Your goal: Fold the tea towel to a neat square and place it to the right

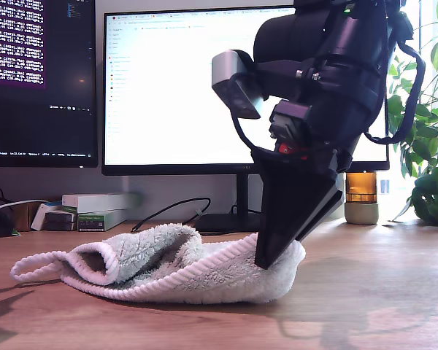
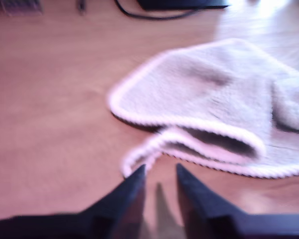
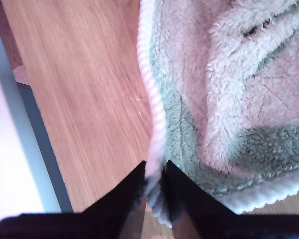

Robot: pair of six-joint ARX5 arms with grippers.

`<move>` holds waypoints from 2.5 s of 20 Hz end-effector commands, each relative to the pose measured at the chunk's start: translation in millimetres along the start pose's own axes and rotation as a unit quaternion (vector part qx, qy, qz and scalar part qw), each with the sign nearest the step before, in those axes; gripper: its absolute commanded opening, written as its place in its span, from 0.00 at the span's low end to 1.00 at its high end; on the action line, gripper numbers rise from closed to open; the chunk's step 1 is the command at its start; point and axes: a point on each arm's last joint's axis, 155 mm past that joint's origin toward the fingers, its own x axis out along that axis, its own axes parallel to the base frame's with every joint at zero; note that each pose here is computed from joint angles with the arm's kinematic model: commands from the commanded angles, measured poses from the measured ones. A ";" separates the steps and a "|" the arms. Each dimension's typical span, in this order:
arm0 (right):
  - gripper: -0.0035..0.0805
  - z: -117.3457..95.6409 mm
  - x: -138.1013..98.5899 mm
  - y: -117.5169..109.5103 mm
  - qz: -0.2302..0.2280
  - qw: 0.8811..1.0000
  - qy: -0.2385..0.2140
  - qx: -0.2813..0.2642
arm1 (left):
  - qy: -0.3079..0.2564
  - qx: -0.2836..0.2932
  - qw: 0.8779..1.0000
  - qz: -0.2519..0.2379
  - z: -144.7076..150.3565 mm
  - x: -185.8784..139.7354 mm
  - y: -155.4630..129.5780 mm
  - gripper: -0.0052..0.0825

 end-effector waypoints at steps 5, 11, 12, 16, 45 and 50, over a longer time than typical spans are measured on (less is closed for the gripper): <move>0.17 1.2 0.5 2.5 0.002 1.000 -0.002 -0.005 | 0.014 0.074 0.997 0.005 -10.0 12.0 9.9 0.41; 0.17 1.6 0.5 2.3 0.001 1.000 -0.003 -0.006 | -0.029 0.053 0.998 -0.024 11.5 13.0 24.7 0.45; 0.17 2.0 0.5 2.1 0.001 1.000 -0.004 -0.006 | -0.028 0.045 0.998 -0.044 12.6 14.4 21.4 0.45; 0.17 2.9 0.5 1.7 0.000 1.000 -0.005 -0.007 | -0.001 0.023 0.994 -0.109 6.9 23.7 6.5 0.45; 0.17 0.1 0.2 -0.2 -0.004 1.000 0.000 -0.004 | 0.094 -0.110 0.981 -0.129 -18.9 9.0 -10.2 0.03; 0.17 -2.6 0.0 -6.3 -0.020 1.000 0.007 -0.006 | 0.122 -0.193 0.967 -0.108 -21.4 3.3 -13.2 0.03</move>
